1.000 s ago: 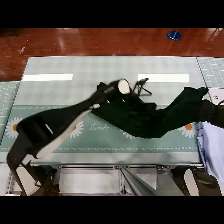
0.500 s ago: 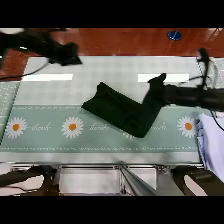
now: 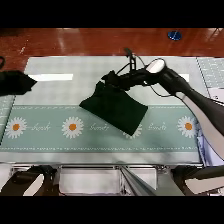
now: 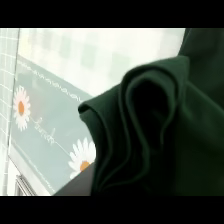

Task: Fold the shirts.

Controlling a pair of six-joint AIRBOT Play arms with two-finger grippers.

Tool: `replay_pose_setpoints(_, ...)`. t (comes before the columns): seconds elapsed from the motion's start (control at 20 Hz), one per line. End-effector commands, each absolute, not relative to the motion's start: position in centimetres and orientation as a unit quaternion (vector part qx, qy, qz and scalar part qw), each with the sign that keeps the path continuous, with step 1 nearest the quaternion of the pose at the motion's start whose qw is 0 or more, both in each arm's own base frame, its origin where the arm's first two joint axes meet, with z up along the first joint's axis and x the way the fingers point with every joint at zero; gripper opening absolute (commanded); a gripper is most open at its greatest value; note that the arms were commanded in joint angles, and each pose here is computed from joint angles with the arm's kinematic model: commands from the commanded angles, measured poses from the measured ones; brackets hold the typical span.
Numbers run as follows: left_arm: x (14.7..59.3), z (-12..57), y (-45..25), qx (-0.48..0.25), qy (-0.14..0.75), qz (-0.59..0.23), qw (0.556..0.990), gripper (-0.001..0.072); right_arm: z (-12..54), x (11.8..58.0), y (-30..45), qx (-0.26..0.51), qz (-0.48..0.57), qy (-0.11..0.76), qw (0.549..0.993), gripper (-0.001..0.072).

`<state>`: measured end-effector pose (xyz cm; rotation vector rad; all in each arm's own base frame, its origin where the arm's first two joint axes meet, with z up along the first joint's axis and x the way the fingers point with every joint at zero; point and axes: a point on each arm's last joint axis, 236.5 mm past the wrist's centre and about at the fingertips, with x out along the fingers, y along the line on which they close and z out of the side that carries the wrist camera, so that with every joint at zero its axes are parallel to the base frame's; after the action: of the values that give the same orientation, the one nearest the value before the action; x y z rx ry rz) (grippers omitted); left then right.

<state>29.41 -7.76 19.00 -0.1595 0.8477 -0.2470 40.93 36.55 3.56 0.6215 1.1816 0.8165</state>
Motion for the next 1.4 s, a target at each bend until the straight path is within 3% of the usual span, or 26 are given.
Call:
replay_pose_setpoints(0.0,28.7,14.7,-8.6,-0.122,0.417,-0.121,0.893,0.0016,1.0,41.9,40.6,0.318,0.389,0.556,0.662,0.0395)
replay_pose_setpoints(0.2,30.5,10.8,-9.5,-0.159,0.431,-0.119,0.880,0.0016,4.1,39.7,38.4,0.297,0.443,0.579,0.617,0.0415)
replay_pose_setpoints(0.3,31.1,10.5,-9.3,-0.162,0.431,-0.115,0.880,0.0016,7.6,39.4,34.5,0.276,0.457,0.572,0.622,0.0415)
replay_pose_setpoints(0.55,31.0,10.9,-10.0,-0.187,0.430,-0.123,0.875,0.0016,14.5,38.5,21.6,0.132,0.359,0.536,0.753,0.0415)
replay_pose_setpoints(0.8,30.8,11.1,-10.5,-0.197,0.430,-0.130,0.872,0.0016,16.7,35.5,14.2,0.091,0.255,0.473,0.838,0.0413)
replay_pose_setpoints(0.9,30.8,11.2,-10.5,-0.197,0.429,-0.130,0.872,0.0016,13.8,34.2,10.5,0.129,0.175,0.458,0.862,0.0410)
replay_pose_setpoints(1.0,30.8,11.1,-10.5,-0.197,0.430,-0.129,0.872,0.0016,8.0,32.2,8.2,0.222,0.091,0.451,0.860,0.0410)
replay_pose_setpoints(1.2,30.9,11.1,-10.5,-0.197,0.429,-0.129,0.872,0.0016,-3.5,27.8,10.8,0.387,0.034,0.480,0.787,0.0410)
replay_pose_setpoints(1.35,30.9,11.0,-10.5,-0.197,0.430,-0.129,0.872,0.0016,-7.5,26.8,13.6,0.412,0.028,0.510,0.755,0.0410)
